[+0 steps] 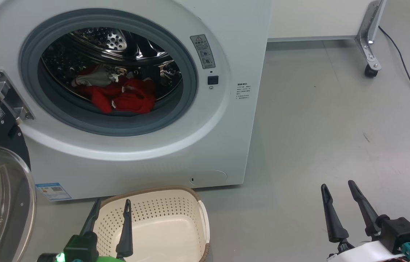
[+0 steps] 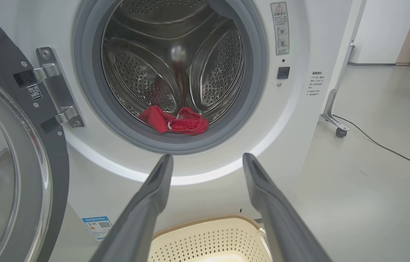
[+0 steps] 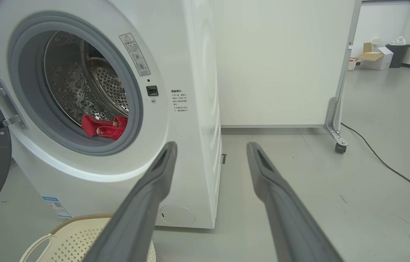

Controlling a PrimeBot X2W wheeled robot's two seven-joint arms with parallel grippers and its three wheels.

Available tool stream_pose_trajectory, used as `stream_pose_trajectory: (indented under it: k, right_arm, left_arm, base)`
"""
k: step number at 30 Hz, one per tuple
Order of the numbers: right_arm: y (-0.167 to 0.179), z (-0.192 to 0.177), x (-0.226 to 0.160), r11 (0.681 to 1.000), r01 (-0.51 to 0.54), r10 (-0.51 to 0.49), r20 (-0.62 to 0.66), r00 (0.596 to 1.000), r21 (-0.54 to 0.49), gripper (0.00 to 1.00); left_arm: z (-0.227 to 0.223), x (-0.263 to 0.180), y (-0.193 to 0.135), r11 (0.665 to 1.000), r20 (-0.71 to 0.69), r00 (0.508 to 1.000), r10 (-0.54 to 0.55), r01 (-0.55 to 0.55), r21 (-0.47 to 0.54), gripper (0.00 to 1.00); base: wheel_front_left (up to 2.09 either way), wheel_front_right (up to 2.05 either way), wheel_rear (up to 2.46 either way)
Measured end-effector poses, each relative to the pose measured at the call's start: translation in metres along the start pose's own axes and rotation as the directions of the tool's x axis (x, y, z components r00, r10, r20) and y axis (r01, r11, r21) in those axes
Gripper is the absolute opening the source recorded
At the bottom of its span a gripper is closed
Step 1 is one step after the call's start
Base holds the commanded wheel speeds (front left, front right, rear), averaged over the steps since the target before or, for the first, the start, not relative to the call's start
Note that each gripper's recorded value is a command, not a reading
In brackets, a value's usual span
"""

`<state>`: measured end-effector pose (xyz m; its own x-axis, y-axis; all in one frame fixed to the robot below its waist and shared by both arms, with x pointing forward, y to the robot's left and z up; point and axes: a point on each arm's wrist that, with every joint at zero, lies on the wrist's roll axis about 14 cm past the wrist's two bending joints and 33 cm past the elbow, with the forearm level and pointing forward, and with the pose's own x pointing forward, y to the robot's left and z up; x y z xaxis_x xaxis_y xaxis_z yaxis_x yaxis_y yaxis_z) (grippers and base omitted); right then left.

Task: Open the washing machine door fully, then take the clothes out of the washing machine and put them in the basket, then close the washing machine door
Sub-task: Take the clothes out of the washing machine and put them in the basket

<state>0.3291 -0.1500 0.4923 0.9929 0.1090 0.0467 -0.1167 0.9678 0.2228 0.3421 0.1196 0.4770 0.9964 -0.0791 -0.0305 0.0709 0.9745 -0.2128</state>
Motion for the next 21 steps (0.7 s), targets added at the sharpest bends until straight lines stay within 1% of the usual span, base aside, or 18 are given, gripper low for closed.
stream_pose_trajectory:
  k: [21]
  right_arm:
    - [-0.0001, -0.0066, 0.0024, 1.0, 0.0, 0.0, -0.022, 1.0, 0.004, 1.0]
  left_arm:
    - [-0.0078, 0.0013, -0.0046, 1.0, -0.025, 1.0, -0.014, 0.014, -0.002, 1.0]
  base:
    - [0.0, 0.0, 0.0]
